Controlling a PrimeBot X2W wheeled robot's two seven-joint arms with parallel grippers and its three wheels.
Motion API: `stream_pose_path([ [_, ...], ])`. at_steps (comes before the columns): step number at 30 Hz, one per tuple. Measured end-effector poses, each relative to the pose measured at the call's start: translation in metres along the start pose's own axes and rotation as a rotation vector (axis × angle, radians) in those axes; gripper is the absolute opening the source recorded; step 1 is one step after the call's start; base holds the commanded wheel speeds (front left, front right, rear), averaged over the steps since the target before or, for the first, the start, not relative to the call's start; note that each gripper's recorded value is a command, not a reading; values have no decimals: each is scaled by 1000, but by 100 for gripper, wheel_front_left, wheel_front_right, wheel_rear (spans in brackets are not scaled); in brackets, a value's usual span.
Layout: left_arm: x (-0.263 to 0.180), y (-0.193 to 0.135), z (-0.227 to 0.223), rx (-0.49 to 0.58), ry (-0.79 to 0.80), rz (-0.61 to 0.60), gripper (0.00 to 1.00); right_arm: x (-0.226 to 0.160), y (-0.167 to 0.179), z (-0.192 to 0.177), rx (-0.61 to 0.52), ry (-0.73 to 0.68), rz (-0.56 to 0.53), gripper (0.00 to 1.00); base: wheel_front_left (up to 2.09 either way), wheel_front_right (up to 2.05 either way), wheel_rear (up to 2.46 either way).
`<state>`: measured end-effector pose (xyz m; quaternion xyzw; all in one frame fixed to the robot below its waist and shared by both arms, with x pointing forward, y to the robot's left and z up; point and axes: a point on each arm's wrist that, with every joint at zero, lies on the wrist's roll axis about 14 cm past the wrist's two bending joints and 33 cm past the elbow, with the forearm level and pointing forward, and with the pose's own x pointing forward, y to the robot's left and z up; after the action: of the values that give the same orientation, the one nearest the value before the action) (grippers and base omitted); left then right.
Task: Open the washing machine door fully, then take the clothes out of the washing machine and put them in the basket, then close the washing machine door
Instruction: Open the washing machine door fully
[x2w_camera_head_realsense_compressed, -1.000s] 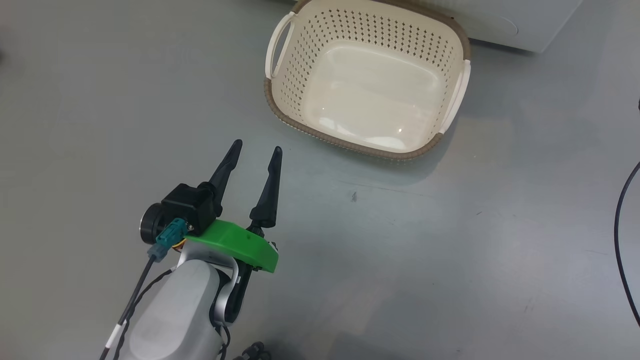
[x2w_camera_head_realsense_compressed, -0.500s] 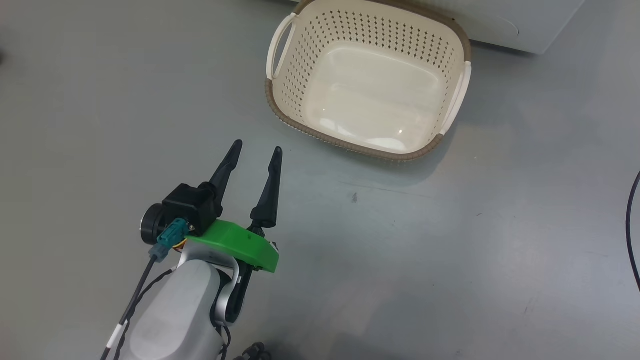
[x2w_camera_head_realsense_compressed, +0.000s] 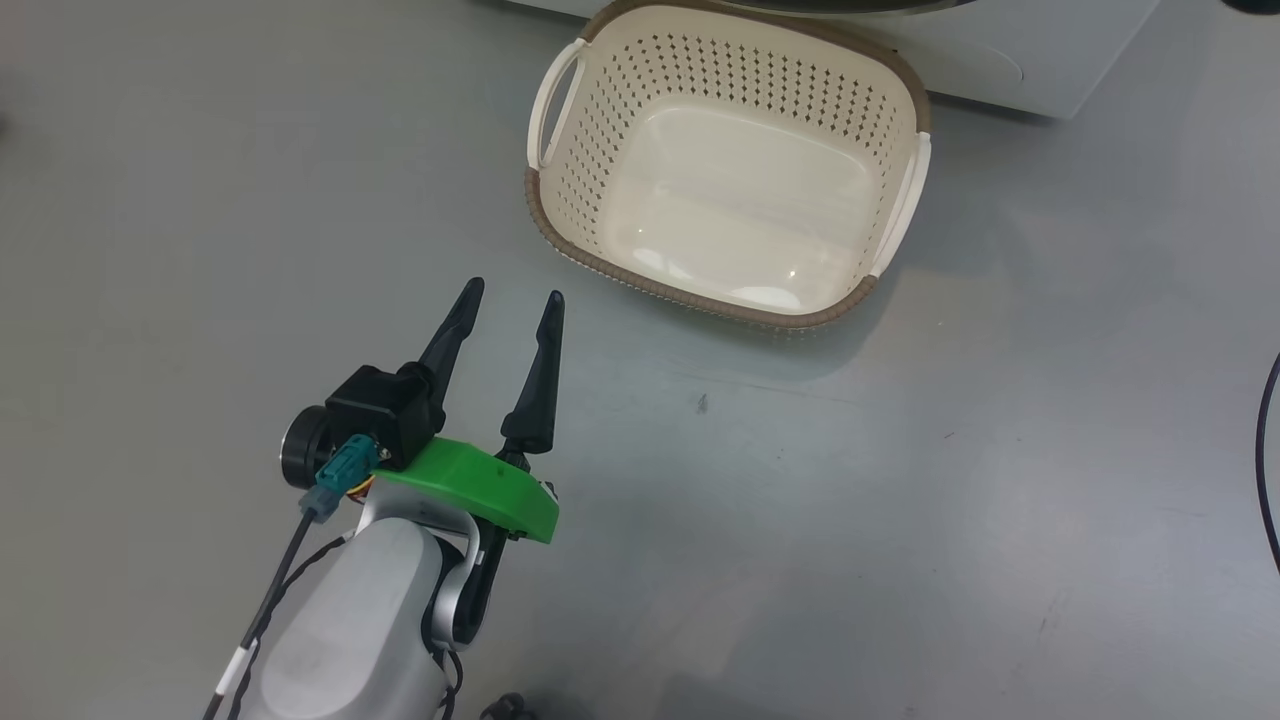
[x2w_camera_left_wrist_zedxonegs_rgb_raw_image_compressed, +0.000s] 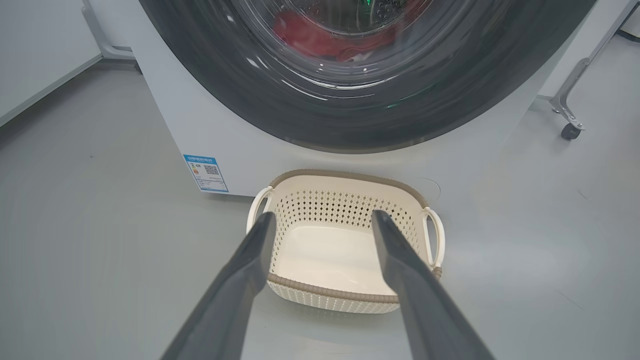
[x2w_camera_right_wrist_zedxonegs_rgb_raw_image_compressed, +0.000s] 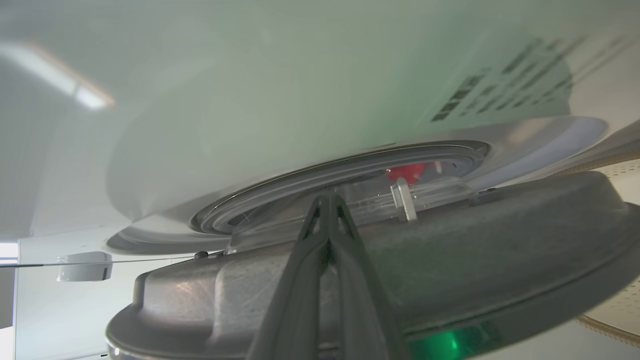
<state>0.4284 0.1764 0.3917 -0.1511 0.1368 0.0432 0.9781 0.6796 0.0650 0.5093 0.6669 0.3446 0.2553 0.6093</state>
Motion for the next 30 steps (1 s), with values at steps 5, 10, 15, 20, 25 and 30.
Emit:
stream_pose_path([
  [5,0,-3,2,0,-6,-8,100,-2,-1,-3,-1,16,-15,0,0,0,0],
  [10,-1,-5,5,-1,-12,-14,100,-5,-3,-8,1,32,-34,0,0,0,0],
  [15,-2,-7,6,0,-15,-18,100,-9,-7,-14,4,49,-49,0,0,0,0],
  [20,-3,-9,10,0,-25,-26,100,-15,-14,-23,15,66,-72,0,0,0,0],
  [25,-5,-12,15,2,-38,-34,100,-21,-15,-32,21,79,-82,0,0,0,0],
  [30,-7,-15,21,6,-54,-42,100,-27,-14,-42,26,101,-88,0,0,0,0],
])
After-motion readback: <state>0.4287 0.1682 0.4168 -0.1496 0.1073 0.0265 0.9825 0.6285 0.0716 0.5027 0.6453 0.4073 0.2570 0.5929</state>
